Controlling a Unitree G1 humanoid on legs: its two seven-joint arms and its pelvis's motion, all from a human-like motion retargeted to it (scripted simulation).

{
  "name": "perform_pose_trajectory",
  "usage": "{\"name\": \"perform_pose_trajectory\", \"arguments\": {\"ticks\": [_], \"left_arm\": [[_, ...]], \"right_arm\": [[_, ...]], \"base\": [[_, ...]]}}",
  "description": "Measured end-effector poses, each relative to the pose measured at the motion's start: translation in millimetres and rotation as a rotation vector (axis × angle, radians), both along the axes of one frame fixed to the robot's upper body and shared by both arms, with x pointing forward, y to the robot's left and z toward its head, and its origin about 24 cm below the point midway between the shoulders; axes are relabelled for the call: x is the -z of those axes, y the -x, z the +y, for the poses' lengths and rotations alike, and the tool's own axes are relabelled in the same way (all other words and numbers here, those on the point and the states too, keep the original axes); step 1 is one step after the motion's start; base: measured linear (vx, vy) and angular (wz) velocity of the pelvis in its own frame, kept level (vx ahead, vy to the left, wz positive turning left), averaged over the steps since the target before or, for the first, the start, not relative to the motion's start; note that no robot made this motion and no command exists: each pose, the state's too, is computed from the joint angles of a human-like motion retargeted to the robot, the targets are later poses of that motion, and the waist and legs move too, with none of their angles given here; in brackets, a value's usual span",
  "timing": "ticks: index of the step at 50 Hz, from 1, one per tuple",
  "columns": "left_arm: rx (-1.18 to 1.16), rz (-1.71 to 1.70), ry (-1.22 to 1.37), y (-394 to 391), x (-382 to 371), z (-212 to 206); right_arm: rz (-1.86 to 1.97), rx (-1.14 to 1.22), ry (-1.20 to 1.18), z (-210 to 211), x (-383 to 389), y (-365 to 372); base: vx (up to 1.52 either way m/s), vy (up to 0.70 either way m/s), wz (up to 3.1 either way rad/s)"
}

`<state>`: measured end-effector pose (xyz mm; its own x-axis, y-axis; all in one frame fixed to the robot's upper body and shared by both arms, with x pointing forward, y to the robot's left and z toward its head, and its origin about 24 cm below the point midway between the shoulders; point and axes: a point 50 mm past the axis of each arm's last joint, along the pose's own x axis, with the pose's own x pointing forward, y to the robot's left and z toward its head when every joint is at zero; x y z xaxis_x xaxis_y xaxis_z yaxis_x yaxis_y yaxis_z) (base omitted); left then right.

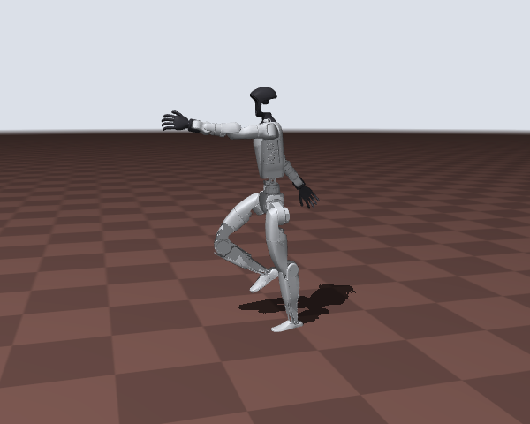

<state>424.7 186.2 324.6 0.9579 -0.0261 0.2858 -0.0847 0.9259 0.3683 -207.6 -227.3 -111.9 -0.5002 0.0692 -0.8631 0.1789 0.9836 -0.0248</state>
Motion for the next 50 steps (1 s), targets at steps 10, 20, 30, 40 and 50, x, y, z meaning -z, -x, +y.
{"name": "perform_pose_trajectory", "arguments": {"ticks": [10,20,30,40,50], "left_arm": [[0.078,-0.159,0.035,7.2,-34.6,-24.7],[0.242,1.04,0.052,127.3,385.5,-13.3],[-0.181,2.103,0.502,582.7,460.4,33.1],[-0.589,2.338,0.714,700.8,388.8,24.2],[-0.316,1.653,0.37,419.8,496.6,30.9]], "right_arm": [[0.099,0.186,0.263,-24.6,-37.7,44.9],[-0.81,0.023,0.245,4.2,43.6,-330.4],[-2.205,0.377,0.293,64.1,-326.5,-636.9],[-2.471,0.577,0.201,77.4,-430.5,-630.2],[-1.713,0.259,0.349,48.9,-91.7,-536.6]], "base": [[0.56,-0.08,0.0],[0.53,-0.22,-0.87],[0.5,0.04,-0.95],[0.53,0.16,-0.13],[0.48,0.3,0.35]]}}
